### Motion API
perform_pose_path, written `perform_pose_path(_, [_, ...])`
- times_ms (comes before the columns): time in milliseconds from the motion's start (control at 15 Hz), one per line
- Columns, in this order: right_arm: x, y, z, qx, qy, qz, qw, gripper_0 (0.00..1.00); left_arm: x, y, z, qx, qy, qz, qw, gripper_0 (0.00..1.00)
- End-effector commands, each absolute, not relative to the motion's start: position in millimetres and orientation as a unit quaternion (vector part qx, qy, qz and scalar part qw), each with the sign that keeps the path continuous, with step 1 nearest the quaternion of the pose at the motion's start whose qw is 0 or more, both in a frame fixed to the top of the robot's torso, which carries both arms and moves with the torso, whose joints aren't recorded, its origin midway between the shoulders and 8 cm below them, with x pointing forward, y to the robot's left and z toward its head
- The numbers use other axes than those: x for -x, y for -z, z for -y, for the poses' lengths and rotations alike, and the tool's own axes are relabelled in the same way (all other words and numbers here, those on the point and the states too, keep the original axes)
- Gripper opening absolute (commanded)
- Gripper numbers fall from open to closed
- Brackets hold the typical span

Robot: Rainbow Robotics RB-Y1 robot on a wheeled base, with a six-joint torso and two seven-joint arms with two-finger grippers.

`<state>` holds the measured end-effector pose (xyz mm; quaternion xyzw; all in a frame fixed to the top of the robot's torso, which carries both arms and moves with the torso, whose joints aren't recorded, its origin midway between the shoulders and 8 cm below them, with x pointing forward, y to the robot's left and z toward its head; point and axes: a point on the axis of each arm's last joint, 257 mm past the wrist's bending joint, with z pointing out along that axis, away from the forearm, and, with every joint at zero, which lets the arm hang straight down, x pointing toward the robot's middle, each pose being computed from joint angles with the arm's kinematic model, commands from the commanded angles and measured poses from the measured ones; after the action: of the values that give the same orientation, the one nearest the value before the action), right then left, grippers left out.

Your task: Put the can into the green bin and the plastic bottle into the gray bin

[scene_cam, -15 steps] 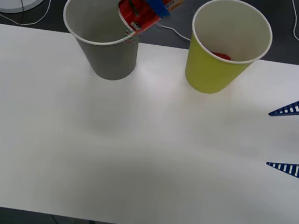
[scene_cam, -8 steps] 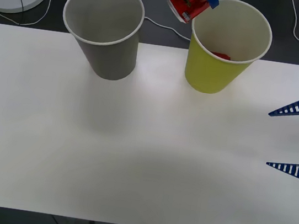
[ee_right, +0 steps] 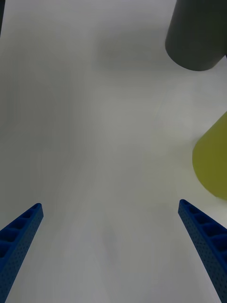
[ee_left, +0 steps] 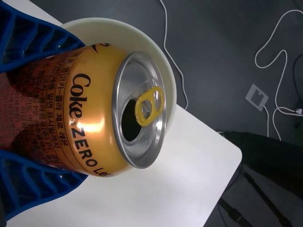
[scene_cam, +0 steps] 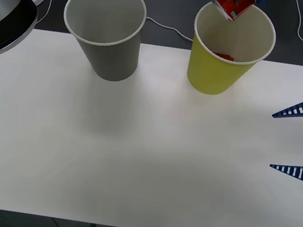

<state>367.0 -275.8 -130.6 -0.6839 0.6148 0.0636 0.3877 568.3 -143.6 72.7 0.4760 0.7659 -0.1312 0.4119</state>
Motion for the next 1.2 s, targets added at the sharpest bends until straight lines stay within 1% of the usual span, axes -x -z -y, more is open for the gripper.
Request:
perform_pose_path(67, [-367.0, 130.6, 275.8, 0.684, -0.064, -0.615, 0.388, 1.0, -573.9, -72.2, 154.5, -0.469, 0.139, -0.762, 0.424, 0.04])
perform_pose_path(267, [-367.0, 130.6, 275.8, 0.684, -0.064, -0.615, 0.388, 1.0, -573.3, -73.1, 157.1, -0.471, 0.139, -0.76, 0.426, 0.07])
perform_pose_path(333, [-367.0, 130.6, 275.8, 0.684, -0.064, -0.615, 0.388, 1.0, -572.9, -73.0, 157.7, -0.471, 0.14, -0.759, 0.426, 0.1])
perform_pose_path(400, [-367.0, 130.6, 275.8, 0.684, -0.064, -0.615, 0.388, 1.0, -572.0, -72.5, 159.0, -0.471, 0.143, -0.759, 0.426, 0.18])
perform_pose_path(467, [-367.0, 130.6, 275.8, 0.684, -0.064, -0.615, 0.388, 1.0, -571.6, -73.0, 159.0, -0.473, 0.143, -0.758, 0.426, 0.37])
perform_pose_path(533, [-367.0, 130.6, 275.8, 0.684, -0.064, -0.615, 0.388, 1.0, -571.9, -72.8, 159.1, -0.476, 0.141, -0.756, 0.427, 0.65])
perform_pose_path(600, [-367.0, 130.6, 275.8, 0.684, -0.064, -0.615, 0.388, 1.0, -571.9, -74.3, 160.0, -0.477, 0.142, -0.754, 0.429, 1.0])
perform_pose_path(867, [-367.0, 130.6, 275.8, 0.684, -0.064, -0.615, 0.388, 1.0, -570.0, -71.7, 159.1, -0.48, 0.141, -0.755, 0.424, 1.0])
perform_pose_path(1000, [-367.0, 130.6, 275.8, 0.684, -0.064, -0.615, 0.388, 1.0, -567.1, -72.4, 153.6, -0.486, 0.133, -0.758, 0.414, 1.0])
perform_pose_path(1200, [-367.0, 130.6, 275.8, 0.684, -0.064, -0.615, 0.388, 1.0, -561.5, -76.7, 128.4, -0.5, 0.122, -0.759, 0.399, 1.0])
